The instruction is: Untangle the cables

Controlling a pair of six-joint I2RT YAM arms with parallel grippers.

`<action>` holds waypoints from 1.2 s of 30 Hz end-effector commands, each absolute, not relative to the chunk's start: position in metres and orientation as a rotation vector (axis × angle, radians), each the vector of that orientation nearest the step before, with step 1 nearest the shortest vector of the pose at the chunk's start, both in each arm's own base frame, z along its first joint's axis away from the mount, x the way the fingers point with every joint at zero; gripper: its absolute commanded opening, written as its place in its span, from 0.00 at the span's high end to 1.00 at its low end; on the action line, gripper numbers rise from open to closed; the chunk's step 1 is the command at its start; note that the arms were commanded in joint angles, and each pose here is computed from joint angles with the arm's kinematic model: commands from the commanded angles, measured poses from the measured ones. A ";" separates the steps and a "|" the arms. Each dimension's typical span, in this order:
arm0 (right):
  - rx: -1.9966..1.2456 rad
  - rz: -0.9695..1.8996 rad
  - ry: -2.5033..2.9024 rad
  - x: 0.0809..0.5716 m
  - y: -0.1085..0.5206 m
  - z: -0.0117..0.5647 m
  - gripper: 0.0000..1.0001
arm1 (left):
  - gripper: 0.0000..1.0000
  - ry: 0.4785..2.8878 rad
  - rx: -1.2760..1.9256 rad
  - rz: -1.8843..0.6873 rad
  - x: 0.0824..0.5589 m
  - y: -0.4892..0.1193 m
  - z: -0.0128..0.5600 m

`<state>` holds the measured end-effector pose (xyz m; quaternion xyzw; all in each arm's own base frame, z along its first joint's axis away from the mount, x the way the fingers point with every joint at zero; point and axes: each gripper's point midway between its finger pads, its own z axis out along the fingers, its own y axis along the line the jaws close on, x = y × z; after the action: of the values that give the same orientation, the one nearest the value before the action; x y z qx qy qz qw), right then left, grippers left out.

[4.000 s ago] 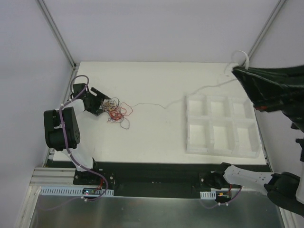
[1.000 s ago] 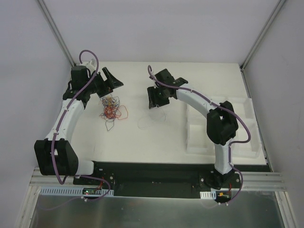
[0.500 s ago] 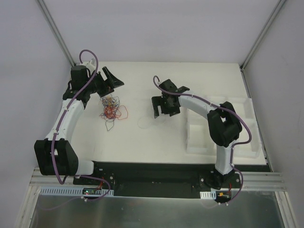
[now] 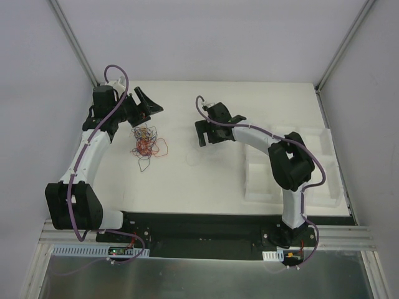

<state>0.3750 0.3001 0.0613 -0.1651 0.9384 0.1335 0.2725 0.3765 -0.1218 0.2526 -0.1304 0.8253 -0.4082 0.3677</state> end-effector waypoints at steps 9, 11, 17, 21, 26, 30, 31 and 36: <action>-0.595 0.495 2.333 0.397 0.338 0.079 0.00 | 0.18 2.099 -0.330 -1.087 0.379 -0.121 0.254; -0.569 0.478 2.365 0.403 0.341 0.071 0.00 | 0.18 2.093 -0.330 -1.077 0.379 -0.119 0.254; -0.553 0.444 2.371 0.410 0.359 0.065 0.02 | 0.18 2.094 -0.334 -1.078 0.380 -0.119 0.254; -0.518 0.268 2.416 0.413 0.352 0.050 0.10 | 0.17 2.086 -0.340 -1.063 0.380 -0.116 0.255; -0.493 0.119 2.431 0.406 0.339 0.038 0.30 | 0.14 2.076 -0.362 -1.048 0.381 -0.109 0.256; -0.421 0.069 2.452 0.404 0.329 0.028 0.61 | 0.14 2.077 -0.364 -1.051 0.380 -0.109 0.256; -0.418 0.058 2.452 0.403 0.327 0.029 0.72 | 0.13 2.076 -0.365 -1.052 0.380 -0.109 0.257; -0.393 0.109 2.428 0.396 0.323 0.052 1.00 | 0.13 2.079 -0.372 -1.064 0.380 -0.110 0.256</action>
<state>0.3985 0.3363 0.0257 -0.1739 0.9321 0.0456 0.3144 0.3802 -0.1114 0.2459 -0.1462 0.8241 -0.4062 0.3666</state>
